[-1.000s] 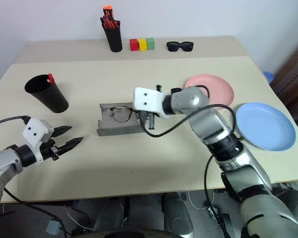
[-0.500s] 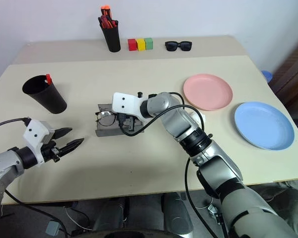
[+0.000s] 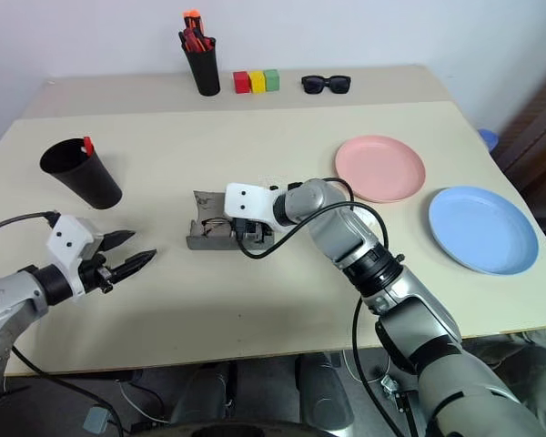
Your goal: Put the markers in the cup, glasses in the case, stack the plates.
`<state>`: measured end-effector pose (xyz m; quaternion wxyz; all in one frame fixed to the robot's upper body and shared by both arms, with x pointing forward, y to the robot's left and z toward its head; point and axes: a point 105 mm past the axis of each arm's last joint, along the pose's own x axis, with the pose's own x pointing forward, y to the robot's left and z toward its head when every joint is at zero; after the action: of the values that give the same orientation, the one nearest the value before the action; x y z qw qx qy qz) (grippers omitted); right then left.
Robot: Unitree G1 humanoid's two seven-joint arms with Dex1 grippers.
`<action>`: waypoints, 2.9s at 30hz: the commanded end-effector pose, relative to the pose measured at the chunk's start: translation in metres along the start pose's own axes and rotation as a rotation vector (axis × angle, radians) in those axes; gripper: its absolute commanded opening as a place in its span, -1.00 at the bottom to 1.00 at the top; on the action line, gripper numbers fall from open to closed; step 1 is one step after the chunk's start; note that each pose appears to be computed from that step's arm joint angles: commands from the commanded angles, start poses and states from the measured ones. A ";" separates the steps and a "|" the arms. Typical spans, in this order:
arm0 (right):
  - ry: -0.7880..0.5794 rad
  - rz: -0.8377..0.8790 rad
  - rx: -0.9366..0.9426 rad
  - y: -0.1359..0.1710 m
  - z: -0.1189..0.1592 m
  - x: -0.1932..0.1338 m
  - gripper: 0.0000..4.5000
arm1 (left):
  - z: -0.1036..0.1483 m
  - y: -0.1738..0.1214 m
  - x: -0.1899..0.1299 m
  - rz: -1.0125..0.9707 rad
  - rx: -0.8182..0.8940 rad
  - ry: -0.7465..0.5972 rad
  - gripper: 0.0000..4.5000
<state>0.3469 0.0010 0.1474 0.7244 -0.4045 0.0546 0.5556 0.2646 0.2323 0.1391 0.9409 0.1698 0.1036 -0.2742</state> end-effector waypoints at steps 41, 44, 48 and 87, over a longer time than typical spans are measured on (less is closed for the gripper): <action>-0.018 -0.361 0.229 0.020 -0.064 -0.122 0.55 | 0.060 -0.047 0.104 -0.601 0.112 0.021 -0.97; 0.048 -0.407 0.259 0.005 -0.076 -0.125 0.55 | 0.056 -0.051 0.098 -0.588 0.137 0.015 -0.97; 0.185 -0.550 0.311 -0.031 -0.102 -0.138 0.55 | 0.060 -0.050 0.091 -0.500 0.195 -0.084 -0.97; 0.480 -0.740 0.284 -0.022 -0.136 -0.267 -0.98 | 0.068 -0.052 0.077 -0.350 0.127 -0.237 -1.00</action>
<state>0.3245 -0.2883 0.1892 0.8862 -0.4043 0.1700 0.1492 0.3064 0.1316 0.1551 0.8768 0.1660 0.0286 -0.4504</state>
